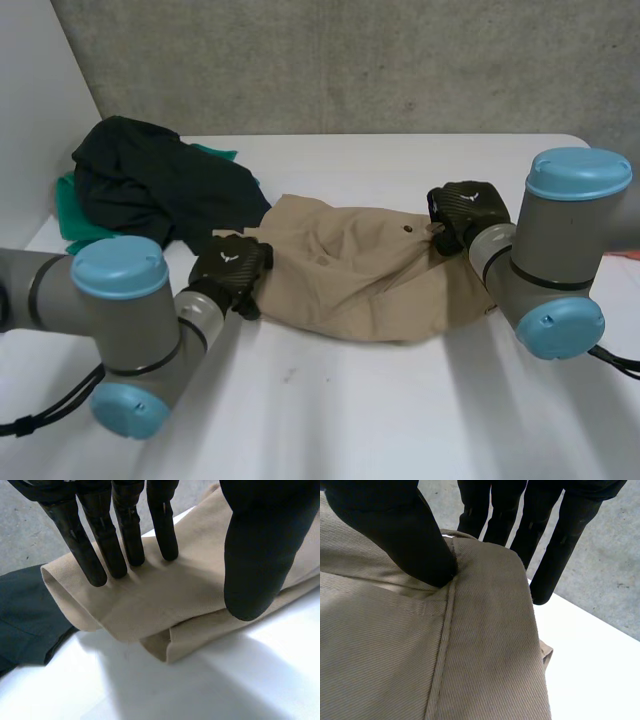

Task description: Fold the laundry.

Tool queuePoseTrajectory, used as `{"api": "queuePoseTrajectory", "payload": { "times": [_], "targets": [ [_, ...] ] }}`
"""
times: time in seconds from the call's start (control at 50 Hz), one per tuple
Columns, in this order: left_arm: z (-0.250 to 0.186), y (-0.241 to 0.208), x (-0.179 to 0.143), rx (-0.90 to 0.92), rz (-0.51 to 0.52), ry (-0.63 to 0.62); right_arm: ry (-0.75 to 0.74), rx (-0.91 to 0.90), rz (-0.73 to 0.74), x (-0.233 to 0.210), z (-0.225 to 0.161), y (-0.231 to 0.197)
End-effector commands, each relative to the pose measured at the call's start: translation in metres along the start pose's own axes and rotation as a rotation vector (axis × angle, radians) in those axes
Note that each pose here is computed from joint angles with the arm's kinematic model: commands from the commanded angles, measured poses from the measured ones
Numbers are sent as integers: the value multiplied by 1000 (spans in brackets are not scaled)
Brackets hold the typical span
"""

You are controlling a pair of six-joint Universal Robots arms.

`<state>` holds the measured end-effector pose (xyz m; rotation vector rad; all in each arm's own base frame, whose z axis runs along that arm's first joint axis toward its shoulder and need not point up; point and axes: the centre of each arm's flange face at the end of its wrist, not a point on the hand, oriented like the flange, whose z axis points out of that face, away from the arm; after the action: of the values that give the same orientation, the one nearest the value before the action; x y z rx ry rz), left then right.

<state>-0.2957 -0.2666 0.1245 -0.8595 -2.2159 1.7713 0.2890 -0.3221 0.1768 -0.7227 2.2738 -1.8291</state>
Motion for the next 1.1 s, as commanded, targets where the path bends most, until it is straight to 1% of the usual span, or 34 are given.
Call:
{"api": "queuePoseTrajectory", "payload": {
  "times": [0.02, 0.12, 0.14, 0.2, 0.22, 0.24, 0.28, 0.3, 0.32, 0.36, 0.38, 0.44, 0.46, 0.48, 0.52, 0.54, 0.58, 0.6, 0.62, 0.66, 0.68, 0.7, 0.76, 0.8, 0.86, 0.9, 0.92, 0.94, 0.96, 1.0, 1.02, 1.06, 1.08, 1.1],
  "targets": [
    [23, 2, 0, 15, 12, -4, 1, -11, -7, 0, 0, 4],
    [31, -3, -3, 37, 79, -16, 0, -7, -58, 1, -2, 2],
    [31, -6, -3, 45, 87, -22, 1, -6, -91, 2, -3, 0],
    [22, -44, -13, 136, 93, -49, 2, 3, -151, 4, -5, -5],
    [16, -60, -16, 173, 92, -59, 7, 24, -195, 5, -9, -14],
    [4, -90, -23, 246, 90, -81, 10, 41, -219, 6, -11, -20],
    [-8, -119, -31, 324, 87, -105, 27, 89, -265, 10, -19, -39],
    [-14, -132, -34, 360, 85, -115, 49, 148, -310, 14, -29, -61],
    [-25, -159, -39, 435, 79, -130, 60, 182, -330, 15, -35, -73],
    [-38, -183, -44, 495, 73, -143, 84, 246, -364, 19, -47, -96],
    [-45, -194, -46, 520, 72, -150, 112, 303, -393, 23, -60, -117],
    [-73, -233, -55, 599, 64, -173, 156, 401, -417, 27, -83, -151],
    [-80, -240, -57, 612, 62, -177, 178, 450, -424, 30, -99, -169],
    [-97, -258, -61, 652, 52, -187, 187, 470, -425, 32, -107, -176],
    [-112, -271, -63, 686, 36, -189, 204, 505, -426, 35, -130, -194],
    [-130, -283, -66, 724, 13, -189, 205, 515, -426, 36, -140, -200],
    [-146, -292, -68, 757, -5, -187, 208, 537, -428, 38, -155, -209],
    [-155, -296, -68, 776, -15, -185, 207, 570, -429, 39, -174, -220],
    [-173, -304, -69, 815, -29, -184, 212, 588, -428, 40, -183, -225],
    [-189, -311, -70, 851, -40, -185, 223, 625, -429, 42, -202, -235],
    [-197, -314, -70, 869, -42, -184, 239, 660, -425, 45, -218, -244],
    [-210, -318, -71, 896, -43, -188, 250, 680, -421, 47, -228, -249],
    [-224, -324, -73, 933, -40, -201, 271, 724, -413, 48, -244, -260],
    [-225, -326, -74, 939, -39, -204, 274, 724, -410, 49, -244, -260],
    [-220, -329, -78, 944, -36, -216, 268, 694, -390, 49, -231, -256],
    [-211, -329, -79, 931, -35, -218, 241, 650, -352, 48, -211, -248],
    [-189, -324, -80, 892, -35, -213, 236, 629, -339, 49, -202, -244],
    [-178, -321, -80, 873, -35, -211, 227, 609, -329, 49, -193, -240],
    [-172, -319, -81, 861, -36, -210, 200, 566, -298, 47, -175, -230],
    [-139, -307, -82, 798, -34, -203, 175, 522, -266, 46, -157, -219],
    [-129, -302, -82, 777, -34, -199, 154, 480, -235, 44, -138, -207],
    [-103, -287, -81, 716, -34, -190, 131, 428, -203, 41, -118, -192],
    [-71, -268, -81, 656, -35, -186, 121, 402, -188, 41, -108, -185],
    [-60, -263, -81, 642, -35, -183, 113, 359, -148, 41, -90, -170]
  ]
}}
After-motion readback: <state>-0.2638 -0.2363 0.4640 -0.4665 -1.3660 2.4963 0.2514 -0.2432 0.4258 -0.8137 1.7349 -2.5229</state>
